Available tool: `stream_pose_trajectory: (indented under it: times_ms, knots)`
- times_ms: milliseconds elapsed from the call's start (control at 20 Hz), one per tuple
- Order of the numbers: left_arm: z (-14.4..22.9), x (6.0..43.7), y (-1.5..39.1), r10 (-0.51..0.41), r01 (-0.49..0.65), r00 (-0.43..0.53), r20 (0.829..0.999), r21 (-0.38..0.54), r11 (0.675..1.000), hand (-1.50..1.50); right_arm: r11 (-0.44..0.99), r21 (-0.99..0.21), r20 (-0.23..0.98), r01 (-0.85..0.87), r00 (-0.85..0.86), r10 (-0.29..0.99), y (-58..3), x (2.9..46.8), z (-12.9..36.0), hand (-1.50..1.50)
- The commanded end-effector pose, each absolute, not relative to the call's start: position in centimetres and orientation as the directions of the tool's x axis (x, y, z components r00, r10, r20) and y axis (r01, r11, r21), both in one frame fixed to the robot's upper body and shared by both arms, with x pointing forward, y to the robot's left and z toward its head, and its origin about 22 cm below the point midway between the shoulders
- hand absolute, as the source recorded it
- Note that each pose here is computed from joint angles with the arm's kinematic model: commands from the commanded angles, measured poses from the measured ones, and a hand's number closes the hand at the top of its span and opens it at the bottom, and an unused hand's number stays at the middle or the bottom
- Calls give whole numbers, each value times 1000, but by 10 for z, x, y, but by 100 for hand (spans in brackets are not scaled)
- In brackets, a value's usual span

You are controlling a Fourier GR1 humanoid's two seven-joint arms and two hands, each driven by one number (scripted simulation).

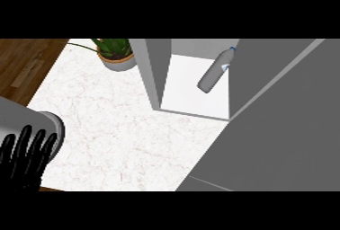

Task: Pick up the bottled water, place it into the cabinet and close the cabinet

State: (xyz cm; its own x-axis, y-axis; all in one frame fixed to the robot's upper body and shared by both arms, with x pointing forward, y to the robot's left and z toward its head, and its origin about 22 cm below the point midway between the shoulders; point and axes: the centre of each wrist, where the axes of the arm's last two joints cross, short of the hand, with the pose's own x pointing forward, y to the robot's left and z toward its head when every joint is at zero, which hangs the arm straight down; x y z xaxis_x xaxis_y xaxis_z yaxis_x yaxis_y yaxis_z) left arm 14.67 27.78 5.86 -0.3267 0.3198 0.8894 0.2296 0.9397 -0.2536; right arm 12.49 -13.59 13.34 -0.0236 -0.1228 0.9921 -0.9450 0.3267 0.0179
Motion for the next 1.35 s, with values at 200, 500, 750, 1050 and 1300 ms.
stream_pose_trajectory:
  times_ms: [200,500,750,1050,1300]
  knots:
    - [56,143,285,316,203,-329,890,-260,944,-150,659,226,963,-717,61,-264,-140,155,117,150]
    - [56,144,289,317,206,-329,889,-260,943,-150,757,263,956,-598,55,-289,-150,184,111,150]
    - [58,144,287,323,238,-321,890,-254,937,-150,815,276,955,-510,48,-293,-132,229,120,150]
    - [52,144,288,341,239,-304,889,-275,931,-150,859,299,952,-416,74,-296,-108,304,136,150]
    - [47,142,292,342,232,-307,888,-278,932,-150,861,317,948,-398,90,-307,-82,352,156,150]
